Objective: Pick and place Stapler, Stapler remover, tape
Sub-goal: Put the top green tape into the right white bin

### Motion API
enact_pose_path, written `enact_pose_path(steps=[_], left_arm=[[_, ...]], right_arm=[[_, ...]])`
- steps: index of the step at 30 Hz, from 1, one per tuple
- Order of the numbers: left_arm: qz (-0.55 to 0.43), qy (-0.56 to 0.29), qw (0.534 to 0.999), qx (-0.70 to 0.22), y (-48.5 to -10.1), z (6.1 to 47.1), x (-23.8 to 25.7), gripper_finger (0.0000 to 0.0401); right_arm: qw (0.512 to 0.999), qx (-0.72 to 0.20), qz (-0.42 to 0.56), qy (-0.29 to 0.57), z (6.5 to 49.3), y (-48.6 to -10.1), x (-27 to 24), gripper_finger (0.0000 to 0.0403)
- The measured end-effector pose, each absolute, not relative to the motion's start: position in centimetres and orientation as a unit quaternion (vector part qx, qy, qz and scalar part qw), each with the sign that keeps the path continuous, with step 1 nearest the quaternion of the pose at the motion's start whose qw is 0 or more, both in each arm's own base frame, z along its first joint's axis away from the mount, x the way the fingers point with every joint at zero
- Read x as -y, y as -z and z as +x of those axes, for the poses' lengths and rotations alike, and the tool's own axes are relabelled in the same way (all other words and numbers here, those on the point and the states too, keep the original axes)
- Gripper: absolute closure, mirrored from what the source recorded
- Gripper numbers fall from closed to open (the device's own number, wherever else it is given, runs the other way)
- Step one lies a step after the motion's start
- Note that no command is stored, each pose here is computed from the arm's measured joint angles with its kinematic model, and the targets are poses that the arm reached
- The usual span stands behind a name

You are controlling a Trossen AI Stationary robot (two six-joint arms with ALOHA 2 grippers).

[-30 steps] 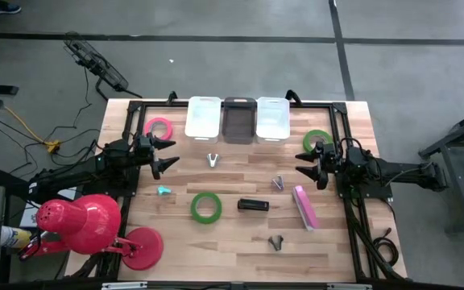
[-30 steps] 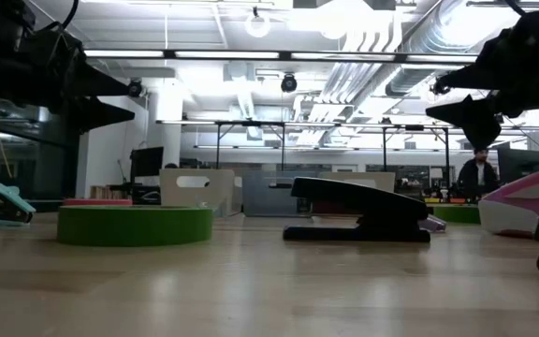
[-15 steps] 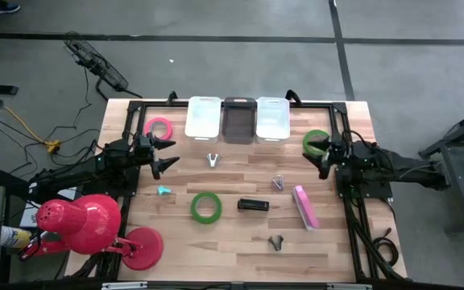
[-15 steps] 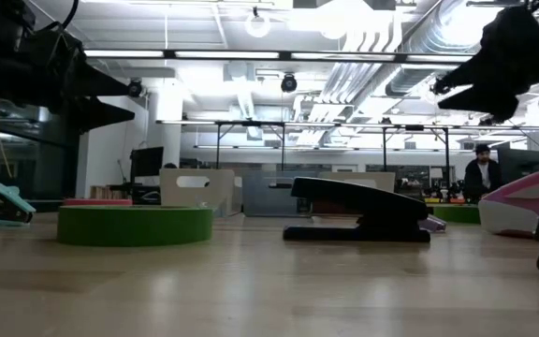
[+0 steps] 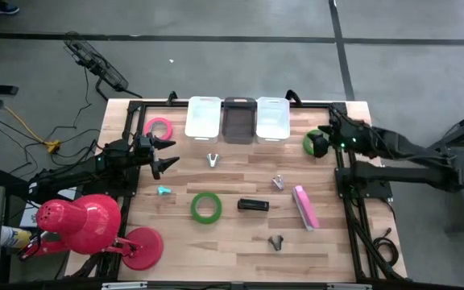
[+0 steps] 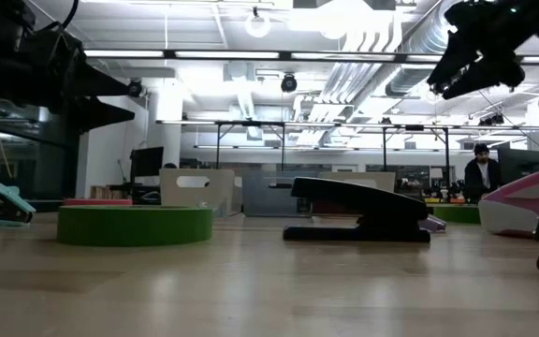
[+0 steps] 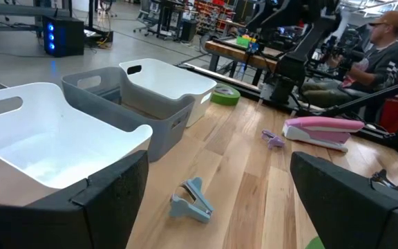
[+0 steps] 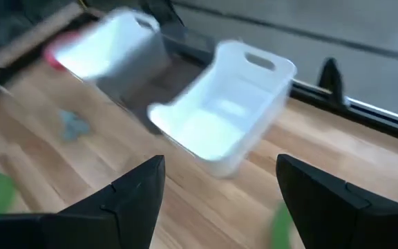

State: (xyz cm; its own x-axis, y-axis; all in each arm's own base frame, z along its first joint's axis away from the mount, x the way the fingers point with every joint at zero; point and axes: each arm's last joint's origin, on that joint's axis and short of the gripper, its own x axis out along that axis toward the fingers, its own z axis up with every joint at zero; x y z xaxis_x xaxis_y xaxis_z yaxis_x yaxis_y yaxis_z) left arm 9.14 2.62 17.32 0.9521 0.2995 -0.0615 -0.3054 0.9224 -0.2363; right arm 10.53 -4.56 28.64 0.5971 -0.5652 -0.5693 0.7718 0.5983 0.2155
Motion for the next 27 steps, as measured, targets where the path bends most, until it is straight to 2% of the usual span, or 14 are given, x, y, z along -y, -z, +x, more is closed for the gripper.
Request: enact_pose_path(steps=[11,17,22,24,27], left_arm=[[-0.122,-0.154,0.980,-0.012,-17.3,9.1,-2.6,0.0052],[-0.122,-0.154,0.980,-0.012,-17.3,9.1,-2.6,0.0052],[-0.122,-0.154,0.980,-0.012,-17.3,9.1,-2.6,0.0052],[-0.122,-0.154,0.980,-0.012,-17.3,9.1,-2.6,0.0052],[-0.122,-0.154,0.980,-0.012,-17.3,9.1,-2.6,0.0052]], right_arm=[[0.749,-0.413,0.273,0.441,11.4,-29.8,8.4,0.0135],[0.747,-0.509,0.208,0.374,12.7,-28.9,11.1,0.0135],[0.718,-0.584,0.170,0.338,13.1,-27.1,13.6,0.0135],[0.698,-0.599,0.190,0.342,13.3,-26.2,14.5,0.0135],[0.648,-0.592,0.278,0.391,13.5,-24.9,15.6,0.0135]])
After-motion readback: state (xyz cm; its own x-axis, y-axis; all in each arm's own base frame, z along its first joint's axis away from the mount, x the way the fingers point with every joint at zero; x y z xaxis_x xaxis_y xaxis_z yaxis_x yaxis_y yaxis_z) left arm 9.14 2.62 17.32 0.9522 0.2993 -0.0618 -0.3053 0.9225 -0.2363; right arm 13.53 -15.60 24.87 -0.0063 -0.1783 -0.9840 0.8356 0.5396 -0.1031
